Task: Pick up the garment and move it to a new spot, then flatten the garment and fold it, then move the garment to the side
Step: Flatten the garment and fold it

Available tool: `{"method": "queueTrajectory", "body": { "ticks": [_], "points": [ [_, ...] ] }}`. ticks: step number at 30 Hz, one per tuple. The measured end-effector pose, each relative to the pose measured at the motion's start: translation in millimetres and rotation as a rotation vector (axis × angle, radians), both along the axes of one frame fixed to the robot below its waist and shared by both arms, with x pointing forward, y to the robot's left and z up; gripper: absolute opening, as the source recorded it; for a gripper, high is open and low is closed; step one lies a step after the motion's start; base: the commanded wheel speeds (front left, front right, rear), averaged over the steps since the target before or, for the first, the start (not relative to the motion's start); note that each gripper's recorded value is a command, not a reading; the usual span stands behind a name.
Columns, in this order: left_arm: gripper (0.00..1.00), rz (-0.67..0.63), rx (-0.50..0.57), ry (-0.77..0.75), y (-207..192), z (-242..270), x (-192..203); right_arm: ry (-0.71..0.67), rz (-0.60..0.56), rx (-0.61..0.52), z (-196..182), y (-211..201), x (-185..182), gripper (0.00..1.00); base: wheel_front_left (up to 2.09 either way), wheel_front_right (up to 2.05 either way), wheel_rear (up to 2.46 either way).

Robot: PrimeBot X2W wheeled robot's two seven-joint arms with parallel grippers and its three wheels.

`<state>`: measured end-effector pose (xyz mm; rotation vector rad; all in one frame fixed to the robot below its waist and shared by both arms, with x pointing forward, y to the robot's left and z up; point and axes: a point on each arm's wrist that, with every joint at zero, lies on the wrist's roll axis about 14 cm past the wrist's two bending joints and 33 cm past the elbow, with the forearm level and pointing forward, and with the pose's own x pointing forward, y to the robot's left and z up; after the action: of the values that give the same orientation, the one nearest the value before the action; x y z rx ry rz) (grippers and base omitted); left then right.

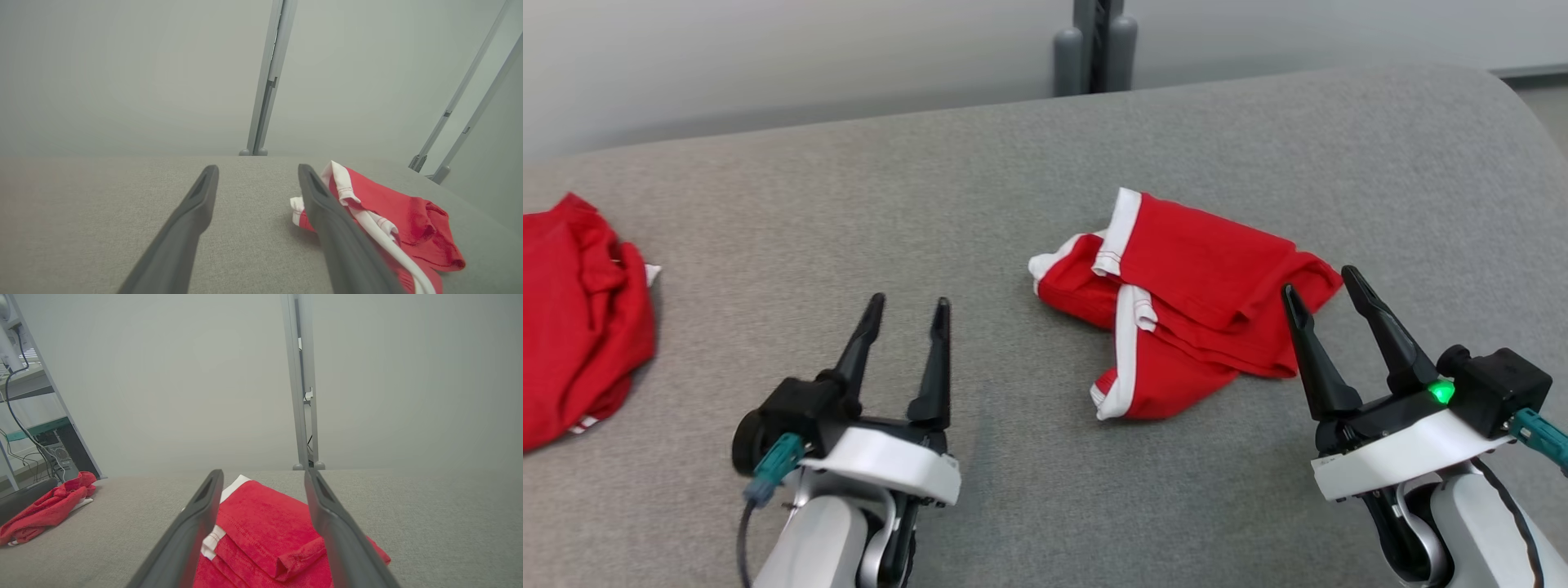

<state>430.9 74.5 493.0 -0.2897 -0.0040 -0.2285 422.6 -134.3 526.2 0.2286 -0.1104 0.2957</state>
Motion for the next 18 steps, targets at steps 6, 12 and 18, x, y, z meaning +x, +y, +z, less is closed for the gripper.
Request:
{"method": "queueTrajectory", "body": {
  "ticks": [6,12,18],
  "points": [
    [1.00,-0.180,0.061,0.052,-49.7,-26.3,17.7,0.015,-0.051,-0.003,-6.7,-15.1,0.9,1.00,0.00,0.00,0.00],
    [1.00,-0.314,0.111,0.110,-84.1,-51.6,32.1,0.038,-0.107,-0.015,-15.0,-33.6,-0.4,1.00,0.00,0.00,0.00],
    [1.00,-0.411,0.160,0.192,-109.2,-79.3,44.8,0.060,-0.157,-0.025,-22.3,-48.8,-2.5,1.00,0.00,0.00,0.00]
  ]
}}
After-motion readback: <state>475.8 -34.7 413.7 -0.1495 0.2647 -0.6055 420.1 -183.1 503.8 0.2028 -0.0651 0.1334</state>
